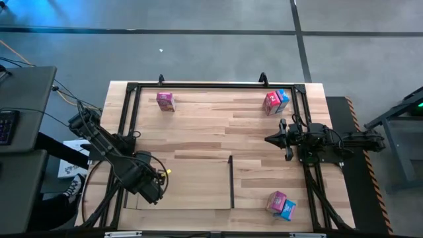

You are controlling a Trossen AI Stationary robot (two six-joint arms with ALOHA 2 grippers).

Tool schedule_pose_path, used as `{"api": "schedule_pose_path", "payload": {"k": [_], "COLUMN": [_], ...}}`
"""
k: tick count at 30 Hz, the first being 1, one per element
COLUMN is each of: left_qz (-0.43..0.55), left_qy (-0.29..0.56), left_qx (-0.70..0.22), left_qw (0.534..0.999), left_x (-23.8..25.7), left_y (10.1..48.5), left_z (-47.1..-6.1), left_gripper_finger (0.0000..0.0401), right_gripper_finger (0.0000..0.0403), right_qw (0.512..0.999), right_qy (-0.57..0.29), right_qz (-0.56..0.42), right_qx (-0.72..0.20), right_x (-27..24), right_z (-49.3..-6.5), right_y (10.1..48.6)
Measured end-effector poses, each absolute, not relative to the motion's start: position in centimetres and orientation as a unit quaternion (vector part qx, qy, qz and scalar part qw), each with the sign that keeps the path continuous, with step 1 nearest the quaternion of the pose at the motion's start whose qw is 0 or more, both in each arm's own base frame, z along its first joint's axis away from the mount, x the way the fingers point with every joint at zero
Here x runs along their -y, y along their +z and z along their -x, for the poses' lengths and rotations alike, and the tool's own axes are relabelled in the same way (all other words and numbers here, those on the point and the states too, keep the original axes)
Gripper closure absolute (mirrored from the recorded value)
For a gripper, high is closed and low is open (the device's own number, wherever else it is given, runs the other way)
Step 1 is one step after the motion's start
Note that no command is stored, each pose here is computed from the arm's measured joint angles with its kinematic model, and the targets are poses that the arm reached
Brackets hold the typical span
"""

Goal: Stack cereal on shelf
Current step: Put the left red cereal box on the shelf

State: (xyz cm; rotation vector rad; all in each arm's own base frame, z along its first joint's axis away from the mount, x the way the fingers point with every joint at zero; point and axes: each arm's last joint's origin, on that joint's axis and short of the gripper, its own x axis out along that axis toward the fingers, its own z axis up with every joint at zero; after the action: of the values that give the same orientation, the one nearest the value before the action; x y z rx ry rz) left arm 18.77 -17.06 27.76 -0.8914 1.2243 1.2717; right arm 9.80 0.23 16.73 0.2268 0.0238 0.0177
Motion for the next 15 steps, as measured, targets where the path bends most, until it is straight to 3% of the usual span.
{"api": "schedule_pose_path", "payload": {"k": [8,15], "left_qz": [0.368,0.367], "left_qy": [0.530,0.525], "left_qx": [-0.518,-0.520], "left_qw": [0.562,0.566], "left_x": [17.00,16.91], "left_y": [27.80,27.99], "left_z": [-18.77,-18.67], "left_gripper_finger": [0.0275,0.0231], "right_gripper_finger": [0.0402,0.0402], "right_qw": [0.993,0.993], "right_qy": [0.009,0.009], "right_qz": [-0.113,-0.113], "right_qx": [-0.012,-0.012], "right_x": [-0.23,-0.23], "right_z": [-9.80,-9.80], "right_y": [16.73,16.73]}}
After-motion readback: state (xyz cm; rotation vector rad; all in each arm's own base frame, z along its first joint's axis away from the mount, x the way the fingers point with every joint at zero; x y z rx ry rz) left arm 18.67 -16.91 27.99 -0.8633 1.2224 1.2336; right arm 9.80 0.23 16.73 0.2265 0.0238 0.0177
